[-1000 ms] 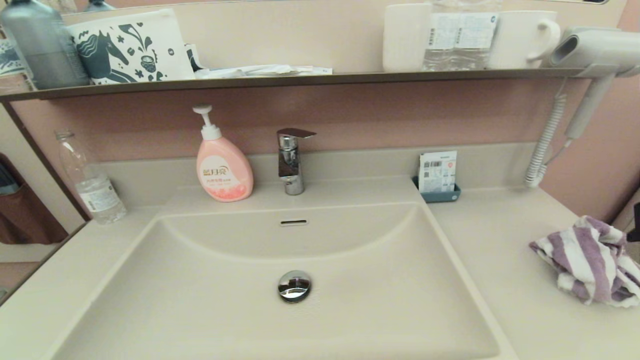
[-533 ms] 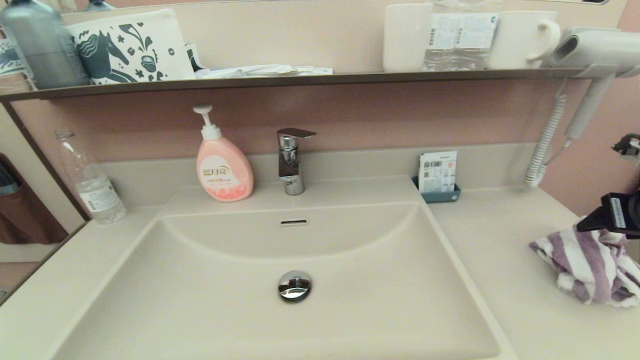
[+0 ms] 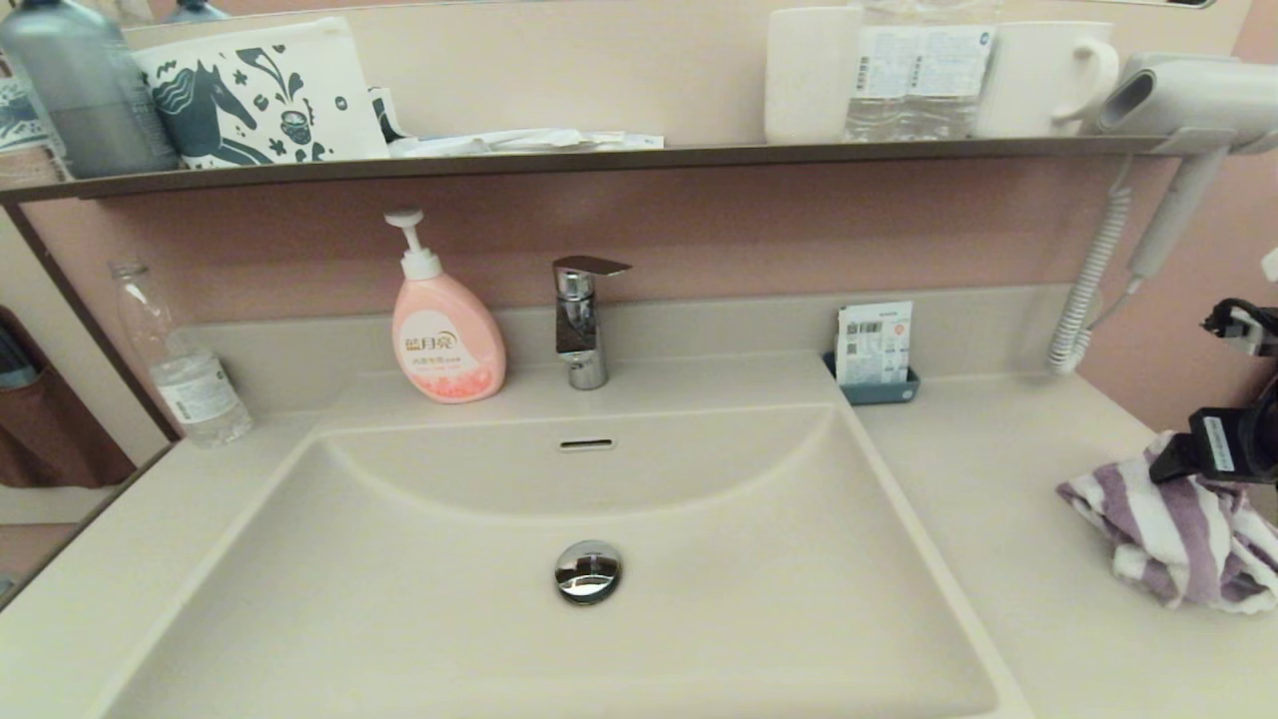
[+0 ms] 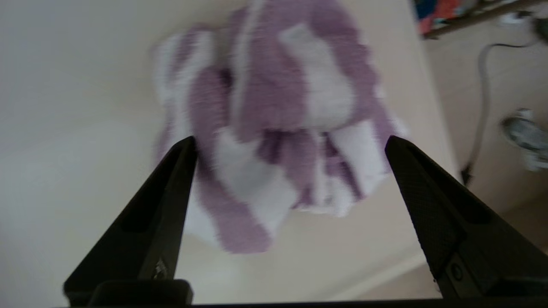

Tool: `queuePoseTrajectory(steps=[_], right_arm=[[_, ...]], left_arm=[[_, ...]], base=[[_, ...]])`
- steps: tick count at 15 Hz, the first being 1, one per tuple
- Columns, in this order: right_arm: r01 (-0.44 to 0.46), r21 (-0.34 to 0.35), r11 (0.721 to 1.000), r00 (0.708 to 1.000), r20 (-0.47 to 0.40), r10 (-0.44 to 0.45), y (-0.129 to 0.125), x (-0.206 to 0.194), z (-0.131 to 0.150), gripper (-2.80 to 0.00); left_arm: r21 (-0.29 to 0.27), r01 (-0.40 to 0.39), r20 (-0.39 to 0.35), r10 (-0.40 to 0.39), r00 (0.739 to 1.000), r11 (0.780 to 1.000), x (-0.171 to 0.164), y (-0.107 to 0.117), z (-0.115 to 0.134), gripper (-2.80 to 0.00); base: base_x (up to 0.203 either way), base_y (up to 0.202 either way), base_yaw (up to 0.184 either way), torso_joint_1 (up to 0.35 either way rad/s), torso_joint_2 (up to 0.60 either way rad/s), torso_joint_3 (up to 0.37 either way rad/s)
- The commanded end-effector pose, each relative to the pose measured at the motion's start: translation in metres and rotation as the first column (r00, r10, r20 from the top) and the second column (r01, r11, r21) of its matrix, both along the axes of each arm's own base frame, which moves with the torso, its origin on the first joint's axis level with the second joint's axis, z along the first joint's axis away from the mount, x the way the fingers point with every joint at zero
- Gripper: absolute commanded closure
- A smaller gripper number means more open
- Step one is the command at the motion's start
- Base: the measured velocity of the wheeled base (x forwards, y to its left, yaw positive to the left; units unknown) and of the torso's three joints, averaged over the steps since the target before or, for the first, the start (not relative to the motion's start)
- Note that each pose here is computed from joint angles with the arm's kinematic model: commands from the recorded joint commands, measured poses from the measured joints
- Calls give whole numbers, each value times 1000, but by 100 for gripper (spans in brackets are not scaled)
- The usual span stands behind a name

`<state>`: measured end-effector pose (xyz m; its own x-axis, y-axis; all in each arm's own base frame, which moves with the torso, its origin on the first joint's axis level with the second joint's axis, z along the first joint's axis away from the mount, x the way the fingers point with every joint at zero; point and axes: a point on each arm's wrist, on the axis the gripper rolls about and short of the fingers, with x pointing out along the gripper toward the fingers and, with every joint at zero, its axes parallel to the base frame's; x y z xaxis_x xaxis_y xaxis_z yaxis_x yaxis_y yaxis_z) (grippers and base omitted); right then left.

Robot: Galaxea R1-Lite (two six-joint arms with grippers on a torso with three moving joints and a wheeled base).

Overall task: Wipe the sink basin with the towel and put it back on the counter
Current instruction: Pick up the cloth

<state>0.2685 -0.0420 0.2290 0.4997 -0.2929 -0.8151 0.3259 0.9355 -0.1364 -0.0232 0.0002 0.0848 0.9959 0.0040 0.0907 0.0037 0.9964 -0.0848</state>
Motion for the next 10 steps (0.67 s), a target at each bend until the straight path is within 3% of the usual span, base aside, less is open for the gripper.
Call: queuePoseTrajectory(steps=[1,6,10], right_arm=[[21,-25,999,1000,-23,-22,-7,3,-4,-280],[46,-18,999,998,-50,-47,-21,10,-17,-280],[-25,106,994,999,-38,29,-29,11,-20,-280]], left_arm=[[0,-1,0,1,1000,1000,0,0,0,0],[-1,0,0,0,1000,1000,0,0,0,0],[-1,0,0,0,1000,1000,0,0,0,0]], base=[[0,0,0,0,0,0],[0,0,0,0,0,0],[0,0,0,0,0,0]])
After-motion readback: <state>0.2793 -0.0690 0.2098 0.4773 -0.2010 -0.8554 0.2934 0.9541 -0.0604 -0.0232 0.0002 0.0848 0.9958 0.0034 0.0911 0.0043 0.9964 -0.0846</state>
